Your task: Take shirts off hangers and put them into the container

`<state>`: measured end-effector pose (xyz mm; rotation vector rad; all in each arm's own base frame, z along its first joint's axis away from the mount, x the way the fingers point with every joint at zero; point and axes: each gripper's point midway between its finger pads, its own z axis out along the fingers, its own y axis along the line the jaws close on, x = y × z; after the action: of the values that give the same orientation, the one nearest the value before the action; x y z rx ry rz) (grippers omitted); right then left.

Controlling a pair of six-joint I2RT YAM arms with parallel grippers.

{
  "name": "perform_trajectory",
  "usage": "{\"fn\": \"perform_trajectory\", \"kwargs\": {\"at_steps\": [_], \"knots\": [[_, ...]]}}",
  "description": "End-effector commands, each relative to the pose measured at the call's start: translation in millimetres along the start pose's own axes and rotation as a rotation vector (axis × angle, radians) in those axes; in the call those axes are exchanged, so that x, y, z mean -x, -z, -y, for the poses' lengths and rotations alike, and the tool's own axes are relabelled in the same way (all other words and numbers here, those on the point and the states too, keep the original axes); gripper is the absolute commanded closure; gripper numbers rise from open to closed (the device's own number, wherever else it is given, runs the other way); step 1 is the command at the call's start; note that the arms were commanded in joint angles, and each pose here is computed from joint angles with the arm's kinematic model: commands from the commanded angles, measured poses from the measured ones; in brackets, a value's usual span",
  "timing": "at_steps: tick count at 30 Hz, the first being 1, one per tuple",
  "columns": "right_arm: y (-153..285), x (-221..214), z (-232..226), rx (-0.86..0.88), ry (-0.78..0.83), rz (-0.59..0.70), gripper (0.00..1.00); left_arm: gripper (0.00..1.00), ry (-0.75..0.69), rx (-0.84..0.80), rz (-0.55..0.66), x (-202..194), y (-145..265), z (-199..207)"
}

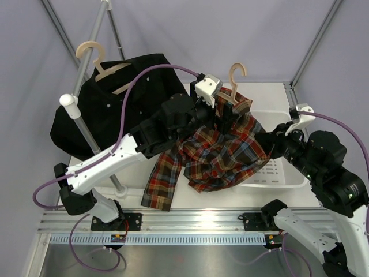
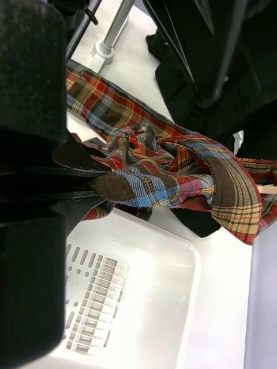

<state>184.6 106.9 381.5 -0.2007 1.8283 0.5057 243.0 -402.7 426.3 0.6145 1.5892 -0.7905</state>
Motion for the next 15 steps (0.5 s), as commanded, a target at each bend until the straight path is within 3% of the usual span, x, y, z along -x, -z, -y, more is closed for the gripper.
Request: {"fn": "perform_trajectory", "kwargs": {"at_steps": [1,9,15], "knots": [[24,24,-7,0.038,0.001,0.092,1.00,0.01,-0.019,0.129,0.101,34,3,-21],[36,4,-29,0.184,0.029,0.047,1.00,0.02,0.004,0.210,0.097,40,-1,-35],[52,9,-44,0.269,0.013,0.060,1.00,0.13,0.041,0.232,0.061,27,-3,-38]]}}
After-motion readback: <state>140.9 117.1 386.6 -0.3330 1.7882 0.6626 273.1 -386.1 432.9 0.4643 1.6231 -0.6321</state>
